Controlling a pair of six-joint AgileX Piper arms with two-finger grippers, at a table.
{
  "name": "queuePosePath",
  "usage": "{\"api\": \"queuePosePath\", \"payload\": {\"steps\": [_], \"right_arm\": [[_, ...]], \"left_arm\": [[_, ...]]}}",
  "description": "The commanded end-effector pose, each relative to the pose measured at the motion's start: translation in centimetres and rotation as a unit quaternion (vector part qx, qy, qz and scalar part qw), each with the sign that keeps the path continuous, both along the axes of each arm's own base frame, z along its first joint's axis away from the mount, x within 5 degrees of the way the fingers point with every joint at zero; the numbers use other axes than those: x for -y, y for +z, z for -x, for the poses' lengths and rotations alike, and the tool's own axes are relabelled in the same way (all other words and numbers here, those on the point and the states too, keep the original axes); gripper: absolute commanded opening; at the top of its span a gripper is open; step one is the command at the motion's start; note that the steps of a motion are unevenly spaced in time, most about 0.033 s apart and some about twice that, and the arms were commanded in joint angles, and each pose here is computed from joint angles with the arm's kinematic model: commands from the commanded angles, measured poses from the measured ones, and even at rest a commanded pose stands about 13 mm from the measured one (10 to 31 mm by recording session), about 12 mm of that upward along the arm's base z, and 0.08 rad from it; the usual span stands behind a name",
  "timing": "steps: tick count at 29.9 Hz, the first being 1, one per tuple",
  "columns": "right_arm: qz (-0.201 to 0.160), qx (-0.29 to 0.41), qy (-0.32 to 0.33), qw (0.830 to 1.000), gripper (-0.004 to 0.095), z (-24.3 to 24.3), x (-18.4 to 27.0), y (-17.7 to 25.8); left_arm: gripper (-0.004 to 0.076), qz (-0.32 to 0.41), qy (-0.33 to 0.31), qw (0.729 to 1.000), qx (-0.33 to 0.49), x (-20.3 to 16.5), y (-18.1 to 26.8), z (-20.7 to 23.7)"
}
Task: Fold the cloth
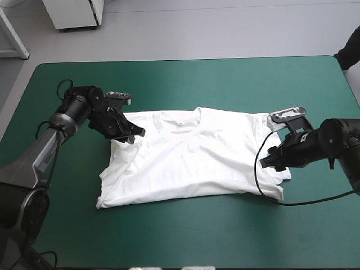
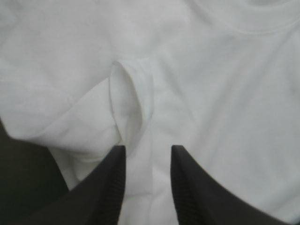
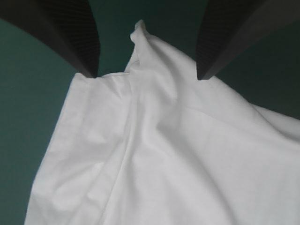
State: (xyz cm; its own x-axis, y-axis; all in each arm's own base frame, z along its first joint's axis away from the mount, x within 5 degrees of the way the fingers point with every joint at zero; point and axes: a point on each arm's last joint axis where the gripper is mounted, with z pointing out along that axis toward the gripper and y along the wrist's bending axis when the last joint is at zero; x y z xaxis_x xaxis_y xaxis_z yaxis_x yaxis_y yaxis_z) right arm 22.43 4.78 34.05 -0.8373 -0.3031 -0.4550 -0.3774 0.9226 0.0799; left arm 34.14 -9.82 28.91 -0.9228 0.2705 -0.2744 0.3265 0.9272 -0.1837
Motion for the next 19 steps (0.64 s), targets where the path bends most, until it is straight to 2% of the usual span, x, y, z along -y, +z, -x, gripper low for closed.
{"api": "queuePosePath", "payload": {"steps": [1,7,14,19], "right_arm": [[0.005,0.052,-0.017,0.998,0.0577,-0.2,0.3,1.7],[0.041,0.041,-0.036,0.998,0.0577,-1.7,0.8,0.7],[0.072,0.016,-0.043,0.996,0.0577,-6.0,0.8,-1.6],[0.114,-0.007,-0.052,0.992,0.0577,-8.7,1.1,-3.3]], "left_arm": [[0.0349,0.028,-0.007,0.997,0.070,-0.1,5.9,2.3],[0.0361,0.038,-0.011,0.996,0.080,-0.5,8.4,4.7],[0.0361,0.067,-0.014,0.991,0.116,-0.5,10.6,6.5],[0.0361,0.069,-0.021,0.990,0.123,-0.4,11.2,7.1]]}}
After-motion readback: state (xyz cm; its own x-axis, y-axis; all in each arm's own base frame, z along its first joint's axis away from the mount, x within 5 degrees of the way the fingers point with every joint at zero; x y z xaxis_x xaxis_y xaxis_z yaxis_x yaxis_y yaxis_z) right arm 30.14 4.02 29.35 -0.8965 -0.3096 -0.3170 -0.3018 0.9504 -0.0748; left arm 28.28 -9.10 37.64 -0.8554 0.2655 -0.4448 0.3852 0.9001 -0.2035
